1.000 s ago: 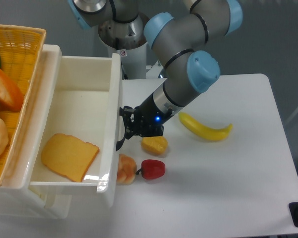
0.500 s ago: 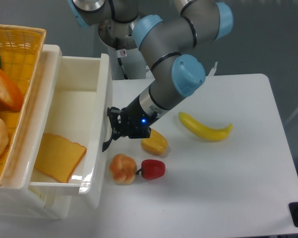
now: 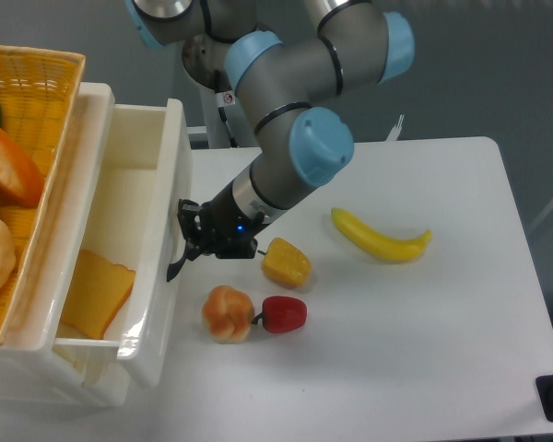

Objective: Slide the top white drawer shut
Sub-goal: 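Push the drawer front with the gripper, sliding the drawer shut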

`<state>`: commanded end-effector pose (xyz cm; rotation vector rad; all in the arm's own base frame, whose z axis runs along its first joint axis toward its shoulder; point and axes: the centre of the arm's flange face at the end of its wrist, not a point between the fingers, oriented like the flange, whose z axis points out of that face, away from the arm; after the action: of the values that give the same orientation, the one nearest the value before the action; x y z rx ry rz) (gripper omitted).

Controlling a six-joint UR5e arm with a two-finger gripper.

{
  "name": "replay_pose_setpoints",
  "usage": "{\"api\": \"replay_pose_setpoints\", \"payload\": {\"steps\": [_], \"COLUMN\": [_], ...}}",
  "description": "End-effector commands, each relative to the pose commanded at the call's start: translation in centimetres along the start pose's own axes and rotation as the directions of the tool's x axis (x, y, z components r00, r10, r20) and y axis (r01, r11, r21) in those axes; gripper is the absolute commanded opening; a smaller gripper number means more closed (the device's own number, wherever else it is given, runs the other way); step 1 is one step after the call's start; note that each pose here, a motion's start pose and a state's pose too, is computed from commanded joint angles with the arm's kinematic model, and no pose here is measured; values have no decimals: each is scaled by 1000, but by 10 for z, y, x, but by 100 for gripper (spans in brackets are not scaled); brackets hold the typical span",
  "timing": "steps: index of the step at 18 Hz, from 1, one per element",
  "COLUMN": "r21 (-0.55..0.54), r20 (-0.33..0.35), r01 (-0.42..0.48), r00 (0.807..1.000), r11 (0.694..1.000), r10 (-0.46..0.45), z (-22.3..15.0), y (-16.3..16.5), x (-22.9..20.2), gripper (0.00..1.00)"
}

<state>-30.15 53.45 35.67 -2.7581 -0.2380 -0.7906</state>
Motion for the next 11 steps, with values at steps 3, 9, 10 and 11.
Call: {"api": "replay_pose_setpoints", "payload": {"steps": [3,9,10,11], "r21": [2,-9,-7,-9], "r20": [5,-3,-5,-5], "r01": [-1,-18,-20,-22], "r00": [1000,1000,1000,1000], "r11": [1000,1000,1000,1000], "r10": [1,18,20,22], "z": [7,21,21,22], "y": [-6,-14,-14,-14], "x": [11,29,30,32], "gripper": [0,0,0,0]}}
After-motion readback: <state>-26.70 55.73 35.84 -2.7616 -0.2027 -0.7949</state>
